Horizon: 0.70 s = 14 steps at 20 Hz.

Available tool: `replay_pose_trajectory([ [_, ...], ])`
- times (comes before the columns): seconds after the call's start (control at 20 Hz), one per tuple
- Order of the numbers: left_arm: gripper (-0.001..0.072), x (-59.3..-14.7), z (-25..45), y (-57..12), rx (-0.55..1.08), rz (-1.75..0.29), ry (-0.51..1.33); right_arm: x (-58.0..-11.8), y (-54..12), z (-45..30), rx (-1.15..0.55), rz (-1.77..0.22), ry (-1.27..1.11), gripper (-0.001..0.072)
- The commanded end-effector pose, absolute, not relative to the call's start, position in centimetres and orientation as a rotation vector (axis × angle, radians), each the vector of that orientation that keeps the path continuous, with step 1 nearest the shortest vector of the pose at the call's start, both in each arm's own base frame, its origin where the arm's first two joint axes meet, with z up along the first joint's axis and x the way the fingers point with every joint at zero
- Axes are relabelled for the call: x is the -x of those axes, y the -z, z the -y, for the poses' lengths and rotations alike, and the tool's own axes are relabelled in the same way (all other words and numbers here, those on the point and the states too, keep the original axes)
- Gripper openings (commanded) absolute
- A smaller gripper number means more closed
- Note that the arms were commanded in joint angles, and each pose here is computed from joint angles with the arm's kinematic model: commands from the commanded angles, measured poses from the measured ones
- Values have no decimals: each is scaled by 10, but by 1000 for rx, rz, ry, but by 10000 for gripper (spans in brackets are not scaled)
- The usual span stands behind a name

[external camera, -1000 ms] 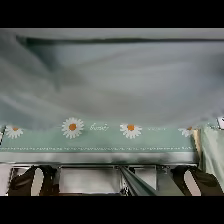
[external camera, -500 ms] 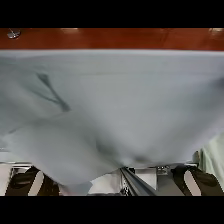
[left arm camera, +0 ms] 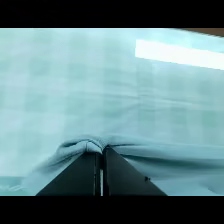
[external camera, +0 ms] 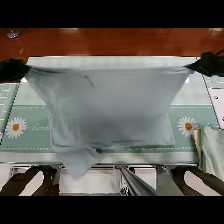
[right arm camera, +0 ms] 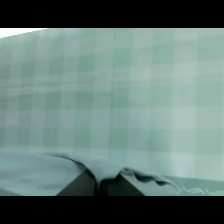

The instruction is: Fold the shirts.

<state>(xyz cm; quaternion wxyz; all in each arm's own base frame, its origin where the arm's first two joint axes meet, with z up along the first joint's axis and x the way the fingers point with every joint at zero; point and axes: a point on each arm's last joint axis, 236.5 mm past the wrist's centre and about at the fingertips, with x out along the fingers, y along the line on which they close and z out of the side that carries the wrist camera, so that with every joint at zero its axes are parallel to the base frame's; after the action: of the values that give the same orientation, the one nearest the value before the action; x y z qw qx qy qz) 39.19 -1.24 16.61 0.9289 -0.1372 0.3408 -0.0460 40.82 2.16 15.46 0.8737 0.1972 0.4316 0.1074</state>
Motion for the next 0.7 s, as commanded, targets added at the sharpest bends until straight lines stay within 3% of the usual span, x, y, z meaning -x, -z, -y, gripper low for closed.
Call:
replay_pose_trajectory([
  [0.0,19,-461,13,-102,477,-726,73,-482,-91,-18,-578,-922,-220,25],
  [0.15,19,-498,18,-54,598,-768,50,-528,-58,-20,-678,-964,-231,25],
  [0.3,19,-505,35,-16,671,-852,61,-541,-26,-35,-695,-1058,-257,25],
  [0.65,20,-451,41,-34,565,-1042,249,-503,-26,-34,-650,-1191,-342,26],
])
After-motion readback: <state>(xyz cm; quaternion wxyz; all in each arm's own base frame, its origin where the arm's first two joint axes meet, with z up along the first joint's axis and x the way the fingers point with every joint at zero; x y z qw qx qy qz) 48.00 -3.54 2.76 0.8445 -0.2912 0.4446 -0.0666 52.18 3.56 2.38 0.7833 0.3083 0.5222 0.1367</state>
